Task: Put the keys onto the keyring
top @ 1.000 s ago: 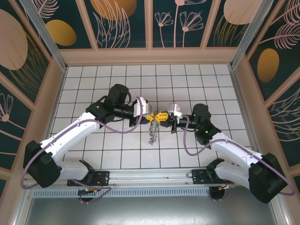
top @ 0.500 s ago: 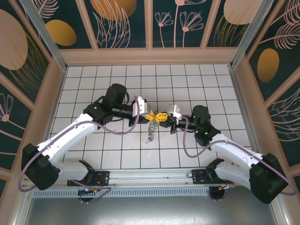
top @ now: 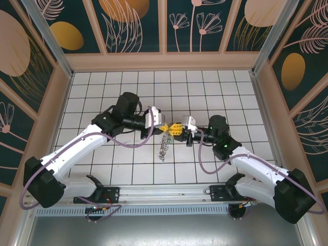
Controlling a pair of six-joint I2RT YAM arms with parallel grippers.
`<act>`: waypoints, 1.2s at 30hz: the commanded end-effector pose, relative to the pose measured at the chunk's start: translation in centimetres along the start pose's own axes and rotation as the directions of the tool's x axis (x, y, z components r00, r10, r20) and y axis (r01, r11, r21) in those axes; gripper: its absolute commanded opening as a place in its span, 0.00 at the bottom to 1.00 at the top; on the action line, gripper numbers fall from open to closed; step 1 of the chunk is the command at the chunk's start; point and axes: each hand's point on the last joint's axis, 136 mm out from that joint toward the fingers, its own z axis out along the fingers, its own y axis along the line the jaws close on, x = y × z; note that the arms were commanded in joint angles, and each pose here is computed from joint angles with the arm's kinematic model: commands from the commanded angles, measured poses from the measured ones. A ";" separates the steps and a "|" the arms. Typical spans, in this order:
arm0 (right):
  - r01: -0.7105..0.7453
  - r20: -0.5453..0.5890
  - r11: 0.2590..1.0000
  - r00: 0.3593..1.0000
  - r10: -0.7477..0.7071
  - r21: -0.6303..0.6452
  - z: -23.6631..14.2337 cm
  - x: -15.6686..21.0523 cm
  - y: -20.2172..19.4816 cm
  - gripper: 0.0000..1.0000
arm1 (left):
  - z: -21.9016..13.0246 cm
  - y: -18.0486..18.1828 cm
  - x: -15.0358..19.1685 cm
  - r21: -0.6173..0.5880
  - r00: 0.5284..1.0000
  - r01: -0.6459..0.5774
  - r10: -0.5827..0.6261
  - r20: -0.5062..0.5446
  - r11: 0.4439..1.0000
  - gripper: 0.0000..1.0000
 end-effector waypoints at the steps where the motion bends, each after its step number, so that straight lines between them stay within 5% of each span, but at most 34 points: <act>1: 0.077 -0.068 0.997 0.995 -0.079 -0.029 -0.1 -0.1 0.3 0.30 | -1.0 0.7 -1.1 -0.038 0.997 -0.072 0.071 -0.024 0.997 0.00; 13: 0.070 -0.118 0.997 0.990 -0.075 -0.044 1.0 -0.5 -0.9 0.33 | -0.3 0.7 -0.8 0.016 0.996 -0.063 0.064 -0.057 0.998 0.00; 19: 0.053 -0.113 0.997 0.992 -0.060 -0.063 1.5 -0.5 -0.9 0.15 | -0.2 0.7 -0.8 0.023 0.997 -0.061 0.062 -0.052 0.998 0.00; 26: 0.033 -0.119 0.996 0.992 -0.043 -0.079 2.2 -0.2 -0.7 0.14 | -0.3 0.6 -1.5 0.022 0.998 -0.065 0.065 -0.018 0.998 0.00; 29: 0.029 -0.103 0.996 0.994 -0.039 -0.088 2.2 -0.5 -0.6 0.00 | -0.3 0.6 -1.5 0.022 0.998 -0.059 0.060 -0.019 0.998 0.00; 31: 0.033 -0.078 0.996 0.996 -0.039 -0.083 2.1 -1.0 -0.5 0.00 | -0.4 0.6 -1.5 0.016 0.999 -0.051 0.052 -0.018 0.999 0.00; 36: 0.039 0.013 0.998 0.999 -0.039 -0.051 1.3 -2.4 -0.5 0.00 | -1.1 0.0 -2.4 0.018 1.000 -0.015 0.014 0.027 1.000 0.22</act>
